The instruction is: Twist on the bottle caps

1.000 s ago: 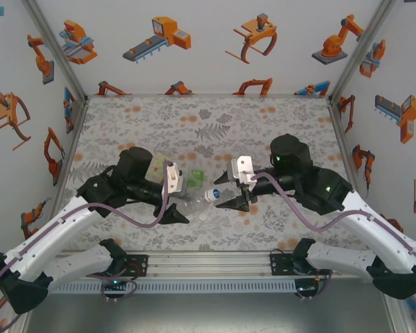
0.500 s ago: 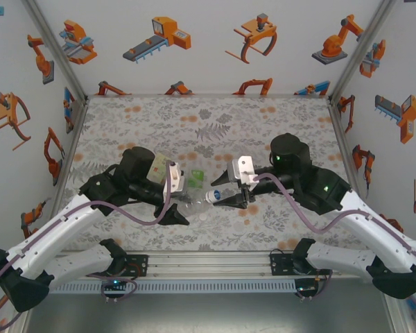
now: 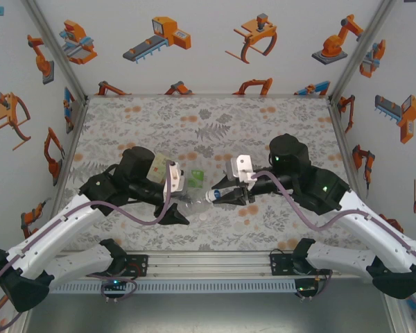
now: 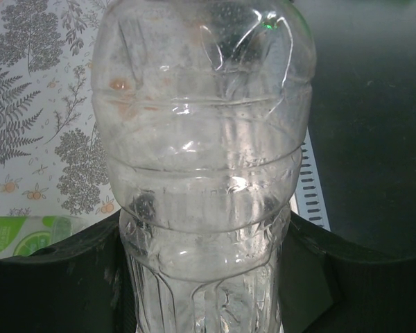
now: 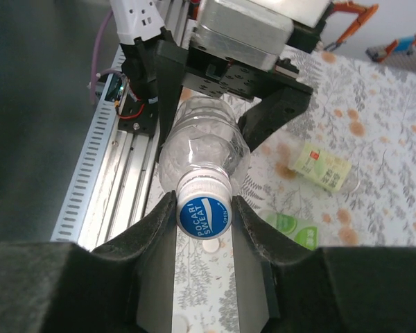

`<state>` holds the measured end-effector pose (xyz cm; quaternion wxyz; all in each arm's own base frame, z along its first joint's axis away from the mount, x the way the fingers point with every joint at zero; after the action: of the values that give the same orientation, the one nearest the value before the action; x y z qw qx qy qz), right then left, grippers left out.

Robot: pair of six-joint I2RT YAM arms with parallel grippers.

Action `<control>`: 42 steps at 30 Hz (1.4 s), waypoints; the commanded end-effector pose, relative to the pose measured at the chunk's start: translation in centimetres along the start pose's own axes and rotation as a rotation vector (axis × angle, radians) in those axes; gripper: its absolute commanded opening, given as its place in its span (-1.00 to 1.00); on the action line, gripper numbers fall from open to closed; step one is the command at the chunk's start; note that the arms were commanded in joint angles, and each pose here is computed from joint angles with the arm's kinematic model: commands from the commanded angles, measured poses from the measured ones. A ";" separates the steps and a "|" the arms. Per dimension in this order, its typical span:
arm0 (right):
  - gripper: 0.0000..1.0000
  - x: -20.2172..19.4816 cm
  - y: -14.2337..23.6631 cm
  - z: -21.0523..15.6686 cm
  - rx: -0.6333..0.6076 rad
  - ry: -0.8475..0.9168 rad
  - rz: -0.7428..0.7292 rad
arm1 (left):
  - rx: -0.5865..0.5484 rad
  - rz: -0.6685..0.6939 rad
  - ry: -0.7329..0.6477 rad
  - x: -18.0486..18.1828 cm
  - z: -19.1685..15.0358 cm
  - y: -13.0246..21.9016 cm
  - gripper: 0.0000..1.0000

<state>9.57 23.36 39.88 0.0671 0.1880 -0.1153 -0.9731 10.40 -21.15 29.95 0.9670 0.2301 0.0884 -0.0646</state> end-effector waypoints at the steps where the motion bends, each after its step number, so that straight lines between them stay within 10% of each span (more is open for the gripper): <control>1: -0.79 -0.7 -0.2 -0.7 0.026 -0.154 -0.074 | -0.046 0.051 -0.027 0.5 1.2 0.2 -1.00; 14: -1.00 -4.9 -1.9 -9.6 0.207 -1.473 -0.663 | -0.161 0.404 -0.041 4.5 2.9 0.9 -1.00; 20: -1.00 -4.6 -3.4 -12.0 0.178 -1.800 -0.659 | -0.152 0.512 -0.030 5.6 2.7 1.1 -1.00; 23: -0.97 -4.8 -3.0 -11.7 0.148 -1.783 -0.680 | -0.145 0.510 -0.029 5.6 2.6 1.1 -1.00; 29: 0.10 -6.1 -1.5 -7.9 0.070 -1.452 -0.615 | -0.122 0.440 -0.057 4.5 2.2 1.0 -1.00; 42: 0.30 -3.5 1.5 -0.4 -0.028 -0.411 -0.312 | -0.088 0.139 -0.119 -0.6 1.0 1.8 -1.00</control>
<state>14.40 22.69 39.32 -0.1613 -0.1580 -0.0974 -0.9693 12.02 -20.38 30.27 0.9762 0.2082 0.0289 0.0524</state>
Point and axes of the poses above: each hand's point on the last joint's axis, 136 mm out from that joint toward the fingers, its own y axis back along the fingers, its own x axis along the line the jaws close on, z = x × y, the point moved 7 cm from there along y, back along the fingers, and after that the axes turned 10 degrees about y, right-handed, at the moved point
